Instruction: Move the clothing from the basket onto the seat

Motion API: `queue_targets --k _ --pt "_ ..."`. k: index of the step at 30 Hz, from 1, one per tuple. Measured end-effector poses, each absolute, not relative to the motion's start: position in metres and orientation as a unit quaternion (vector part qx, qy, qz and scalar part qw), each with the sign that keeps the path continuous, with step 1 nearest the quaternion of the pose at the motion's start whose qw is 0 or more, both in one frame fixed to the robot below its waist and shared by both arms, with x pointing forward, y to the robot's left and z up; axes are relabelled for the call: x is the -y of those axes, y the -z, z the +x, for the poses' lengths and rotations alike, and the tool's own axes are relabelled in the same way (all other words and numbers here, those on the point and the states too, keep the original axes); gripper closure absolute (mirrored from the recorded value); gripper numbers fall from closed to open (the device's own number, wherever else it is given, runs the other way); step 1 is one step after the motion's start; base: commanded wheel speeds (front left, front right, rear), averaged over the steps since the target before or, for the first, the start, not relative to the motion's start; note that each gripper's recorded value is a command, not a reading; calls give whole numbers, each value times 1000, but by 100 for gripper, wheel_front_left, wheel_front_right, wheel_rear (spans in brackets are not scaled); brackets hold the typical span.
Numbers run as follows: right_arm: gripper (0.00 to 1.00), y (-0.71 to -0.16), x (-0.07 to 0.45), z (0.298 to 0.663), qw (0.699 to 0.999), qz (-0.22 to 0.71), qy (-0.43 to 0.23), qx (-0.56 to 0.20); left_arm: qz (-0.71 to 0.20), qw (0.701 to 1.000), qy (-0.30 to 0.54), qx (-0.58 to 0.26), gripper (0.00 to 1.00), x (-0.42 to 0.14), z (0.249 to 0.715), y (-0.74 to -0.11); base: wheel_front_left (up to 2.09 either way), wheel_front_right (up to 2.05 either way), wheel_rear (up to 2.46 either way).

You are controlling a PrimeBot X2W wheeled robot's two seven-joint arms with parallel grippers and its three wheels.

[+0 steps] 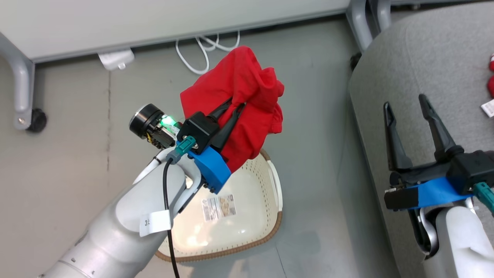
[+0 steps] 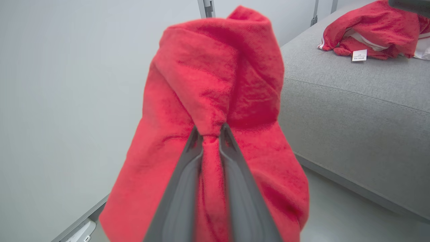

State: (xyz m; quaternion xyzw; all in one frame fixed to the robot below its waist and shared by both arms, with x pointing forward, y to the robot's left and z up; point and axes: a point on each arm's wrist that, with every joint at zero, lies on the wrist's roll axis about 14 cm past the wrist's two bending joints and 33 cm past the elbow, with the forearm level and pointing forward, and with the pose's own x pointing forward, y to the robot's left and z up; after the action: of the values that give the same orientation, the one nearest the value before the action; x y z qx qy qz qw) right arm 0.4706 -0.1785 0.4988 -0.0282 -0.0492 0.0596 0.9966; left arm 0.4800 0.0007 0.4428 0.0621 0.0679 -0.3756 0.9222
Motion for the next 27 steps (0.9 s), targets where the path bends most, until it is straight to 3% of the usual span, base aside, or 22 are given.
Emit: queue_targets --k 14,27 --pt "0 -531 174 421 995 -22 -63 75 52 926 371 56 100 14 450 -549 0 0 0" --pt "0 -537 161 409 993 -15 -82 83 55 926 365 77 100 10 438 -567 0 0 0"
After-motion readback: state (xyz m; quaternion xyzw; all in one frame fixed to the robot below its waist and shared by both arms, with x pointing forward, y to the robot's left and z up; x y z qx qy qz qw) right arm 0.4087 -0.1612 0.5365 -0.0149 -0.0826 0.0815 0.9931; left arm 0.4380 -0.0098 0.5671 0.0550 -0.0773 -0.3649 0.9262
